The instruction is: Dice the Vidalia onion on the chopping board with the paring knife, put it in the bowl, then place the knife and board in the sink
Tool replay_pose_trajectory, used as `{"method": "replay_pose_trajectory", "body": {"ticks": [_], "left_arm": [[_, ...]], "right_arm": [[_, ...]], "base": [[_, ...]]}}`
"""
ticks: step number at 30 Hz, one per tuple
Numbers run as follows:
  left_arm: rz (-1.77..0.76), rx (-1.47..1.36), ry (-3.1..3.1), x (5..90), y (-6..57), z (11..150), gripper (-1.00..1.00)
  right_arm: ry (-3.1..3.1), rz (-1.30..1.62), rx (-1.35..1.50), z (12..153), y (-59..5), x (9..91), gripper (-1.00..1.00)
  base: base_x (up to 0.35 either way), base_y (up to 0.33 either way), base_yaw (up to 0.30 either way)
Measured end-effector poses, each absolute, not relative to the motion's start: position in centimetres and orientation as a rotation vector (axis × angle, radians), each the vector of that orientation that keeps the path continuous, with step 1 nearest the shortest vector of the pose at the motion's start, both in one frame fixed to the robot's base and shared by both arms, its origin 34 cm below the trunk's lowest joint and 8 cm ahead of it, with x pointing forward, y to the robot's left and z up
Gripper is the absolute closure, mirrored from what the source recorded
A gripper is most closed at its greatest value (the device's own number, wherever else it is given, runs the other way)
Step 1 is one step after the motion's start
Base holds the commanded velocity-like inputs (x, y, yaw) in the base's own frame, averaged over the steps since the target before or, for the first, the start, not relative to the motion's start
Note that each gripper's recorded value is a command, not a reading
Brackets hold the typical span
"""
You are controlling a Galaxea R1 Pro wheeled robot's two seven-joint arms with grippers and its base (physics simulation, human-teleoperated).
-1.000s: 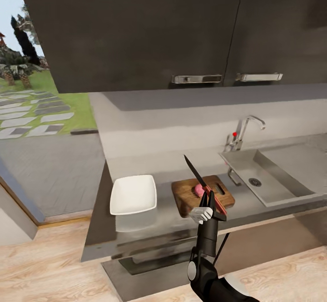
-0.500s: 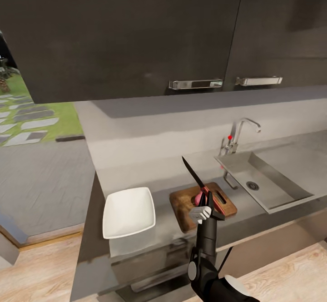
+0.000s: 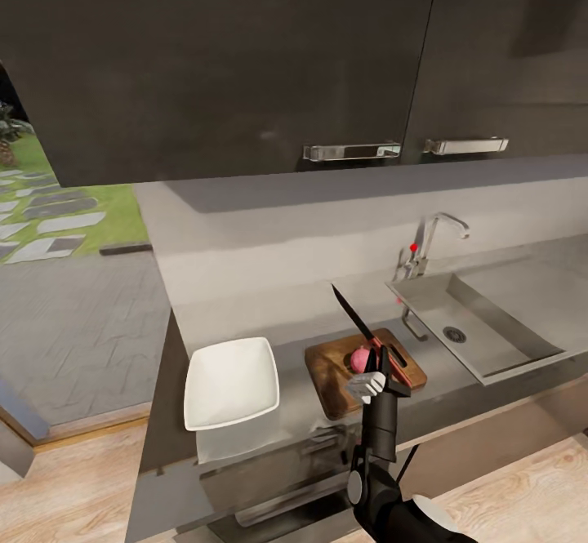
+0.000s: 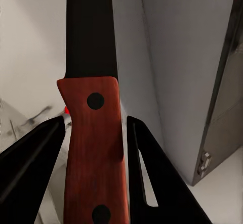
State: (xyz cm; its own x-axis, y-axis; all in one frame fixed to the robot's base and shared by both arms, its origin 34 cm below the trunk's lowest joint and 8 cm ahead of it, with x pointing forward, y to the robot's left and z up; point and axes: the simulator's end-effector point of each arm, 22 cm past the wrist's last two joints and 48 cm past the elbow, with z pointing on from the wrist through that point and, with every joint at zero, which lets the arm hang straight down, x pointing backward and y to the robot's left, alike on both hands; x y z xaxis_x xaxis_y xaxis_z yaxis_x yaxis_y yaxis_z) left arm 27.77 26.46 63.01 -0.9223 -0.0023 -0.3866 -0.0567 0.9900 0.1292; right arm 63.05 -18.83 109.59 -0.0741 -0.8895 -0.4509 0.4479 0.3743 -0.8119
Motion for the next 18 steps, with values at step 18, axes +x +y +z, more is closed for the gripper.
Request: {"method": "replay_pose_trajectory", "body": {"ticks": [18], "left_arm": [[0.194,-0.042,2.739,27.8,26.5,63.0,-1.00]], "right_arm": [[1.222,-1.239,-0.606,105.9,-21.2,63.6,1.00]], "base": [[0.000,0.000,0.000]]}}
